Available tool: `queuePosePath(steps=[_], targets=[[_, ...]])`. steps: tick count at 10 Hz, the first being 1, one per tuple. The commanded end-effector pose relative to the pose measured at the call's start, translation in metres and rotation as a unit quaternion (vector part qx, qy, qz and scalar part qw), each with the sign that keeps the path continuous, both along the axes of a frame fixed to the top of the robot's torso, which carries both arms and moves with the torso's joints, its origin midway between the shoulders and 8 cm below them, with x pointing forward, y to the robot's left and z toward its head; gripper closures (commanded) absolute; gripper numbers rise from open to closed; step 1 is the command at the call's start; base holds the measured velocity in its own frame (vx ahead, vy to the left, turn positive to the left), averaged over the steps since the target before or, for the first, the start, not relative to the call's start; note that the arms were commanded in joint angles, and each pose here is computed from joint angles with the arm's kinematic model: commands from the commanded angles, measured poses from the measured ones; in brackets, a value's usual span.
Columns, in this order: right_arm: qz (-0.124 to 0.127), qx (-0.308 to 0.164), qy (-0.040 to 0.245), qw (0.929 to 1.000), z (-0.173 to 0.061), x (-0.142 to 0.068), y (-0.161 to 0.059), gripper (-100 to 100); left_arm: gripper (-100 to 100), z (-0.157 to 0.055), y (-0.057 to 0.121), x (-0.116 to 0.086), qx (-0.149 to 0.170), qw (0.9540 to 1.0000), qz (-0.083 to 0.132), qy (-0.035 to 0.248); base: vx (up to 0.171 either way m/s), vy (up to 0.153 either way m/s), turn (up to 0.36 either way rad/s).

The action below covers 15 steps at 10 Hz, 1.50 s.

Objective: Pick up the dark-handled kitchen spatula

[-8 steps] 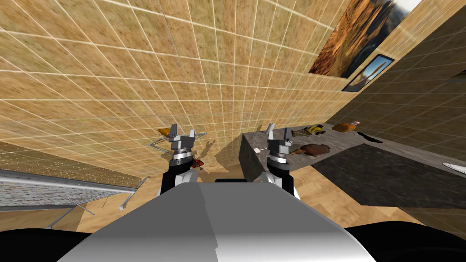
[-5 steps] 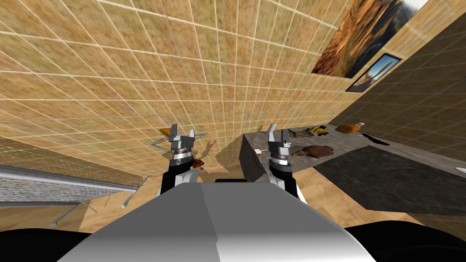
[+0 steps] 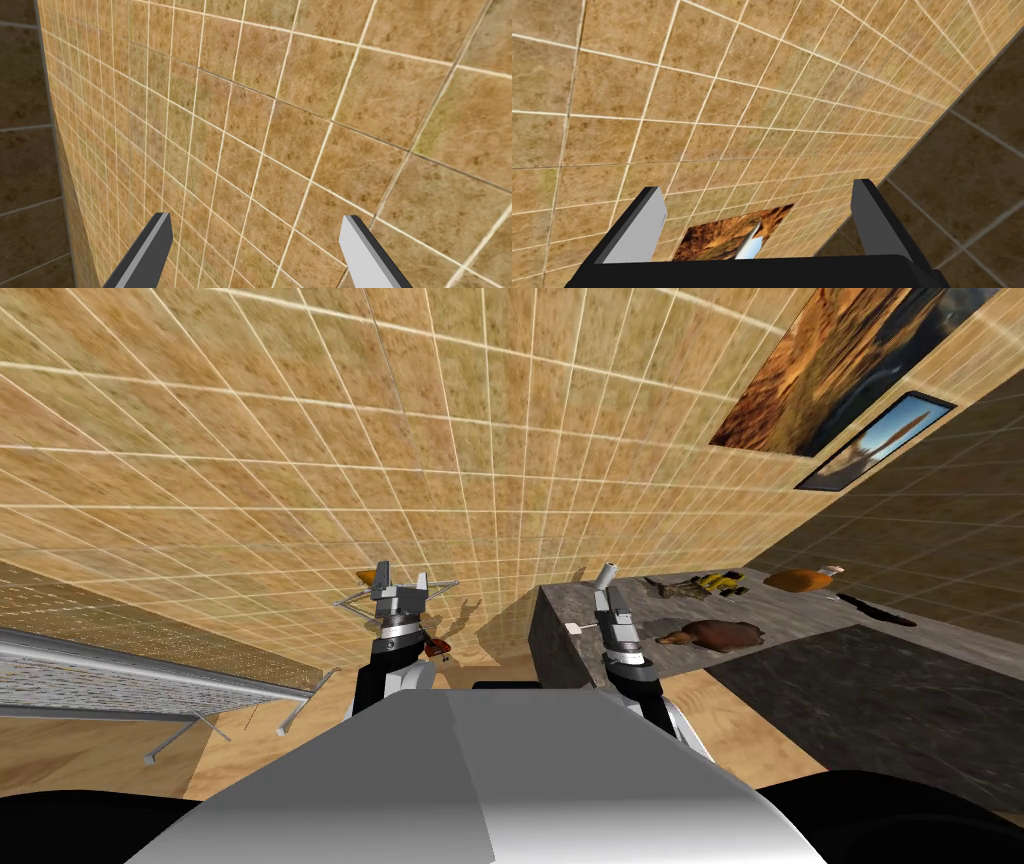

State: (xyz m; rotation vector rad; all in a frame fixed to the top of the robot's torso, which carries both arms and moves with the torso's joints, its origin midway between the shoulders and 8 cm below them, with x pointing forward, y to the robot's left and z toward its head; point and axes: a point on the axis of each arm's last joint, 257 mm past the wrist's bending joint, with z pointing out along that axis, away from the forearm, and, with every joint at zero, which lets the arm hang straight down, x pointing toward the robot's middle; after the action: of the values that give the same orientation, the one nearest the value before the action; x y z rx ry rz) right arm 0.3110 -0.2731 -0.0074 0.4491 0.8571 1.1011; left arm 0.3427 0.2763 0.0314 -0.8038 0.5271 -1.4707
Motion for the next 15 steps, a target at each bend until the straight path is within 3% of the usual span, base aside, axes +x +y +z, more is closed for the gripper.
queuePosePath(steps=[1, 2, 4, 5, 6, 7, 8, 9, 10, 11, 12, 13, 14, 15], targets=[[-0.013, -0.05, 0.02, 0.9985, -0.013, -0.004, -0.003, -100, 0, 0.0, 0.0, 0.0, 0.0, 1.0, 0.0, 0.0, 0.037, 0.002, 0.096], [-0.013, -0.053, 0.021, 0.9983, -0.014, -0.004, -0.002, -100, 0, 0.0, 0.0, 0.0, 0.0, 1.0, 0.0, 0.0, 0.031, -0.001, 0.041], [-0.032, -0.133, 0.056, 0.989, -0.039, -0.013, -0.011, -100, 0, 0.0, 0.0, 0.0, 0.0, 1.0, 0.0, 0.0, 0.058, 0.001, 0.118], [-0.032, -0.147, 0.059, 0.9869, -0.041, -0.013, -0.008, -100, 0, 0.0, 0.0, 0.0, 0.0, 1.0, 0.0, 0.0, 0.062, -0.002, 0.06], [-0.04, -0.186, 0.077, 0.9787, -0.054, -0.019, -0.014, -100, 0, 0.0, 0.0, 0.0, 0.0, 1.0, 0.0, 0.0, 0.063, -0.005, 0.092], [-0.04, -0.196, 0.079, 0.9766, -0.056, -0.018, -0.011, -100, 0, 0.0, 0.0, 0.0, 0.0, 1.0, 0.0, 0.0, 0.041, -0.008, 0.053], [-0.046, -0.238, 0.098, 0.9653, -0.07, -0.025, -0.018, -100, 0, 0.0, 0.0, 0.0, 0.0, 1.0, 0.0, 0.0, 0.047, -0.002, 0.121], [-0.045, -0.247, 0.099, 0.9628, -0.072, -0.025, -0.016, -100, 0, 0.0, 0.0, 0.0, 0.0, 1.0, 0.0, 0.0, 0.044, -0.002, 0.066], [-0.049, -0.288, 0.118, 0.9491, -0.086, -0.032, -0.023, -100, 0, 0.0, 0.0, 0.0, 0.0, 1.0, 0.0, 0.0, 0.061, -0.005, 0.128], [-0.048, -0.299, 0.12, 0.9455, -0.089, -0.032, -0.021, -100, 0, 0.0, 0.0, 0.0, 0.0, 1.0, 0.0, 0.0, 0.059, -0.008, 0.058], [-0.051, -0.337, 0.138, 0.9298, -0.102, -0.041, -0.029, -100, 0, 0.0, 0.0, 0.0, 0.0, 1.0, 0.0, 0.0, 0.064, -0.001, 0.138], [-0.049, -0.35, 0.141, 0.925, -0.106, -0.041, -0.027, -100, 0, 0.0, 0.0, 0.0, 0.0, 1.0, 0.0, 0.0, 0.049, -0.004, 0.059], [-0.049, -0.387, 0.159, 0.9071, -0.119, -0.051, -0.036, -100, 0, 0.0, 0.0, 0.0, 0.0, 1.0, 0.0, 0.0, 0.06, 0.002, 0.113], [-0.047, -0.4, 0.161, 0.9008, -0.124, -0.051, -0.034, -100, 0, 0.0, 0.0, 0.0, 0.0, 1.0, 0.0, 0.0, 0.053, -0.001, 0.069]])
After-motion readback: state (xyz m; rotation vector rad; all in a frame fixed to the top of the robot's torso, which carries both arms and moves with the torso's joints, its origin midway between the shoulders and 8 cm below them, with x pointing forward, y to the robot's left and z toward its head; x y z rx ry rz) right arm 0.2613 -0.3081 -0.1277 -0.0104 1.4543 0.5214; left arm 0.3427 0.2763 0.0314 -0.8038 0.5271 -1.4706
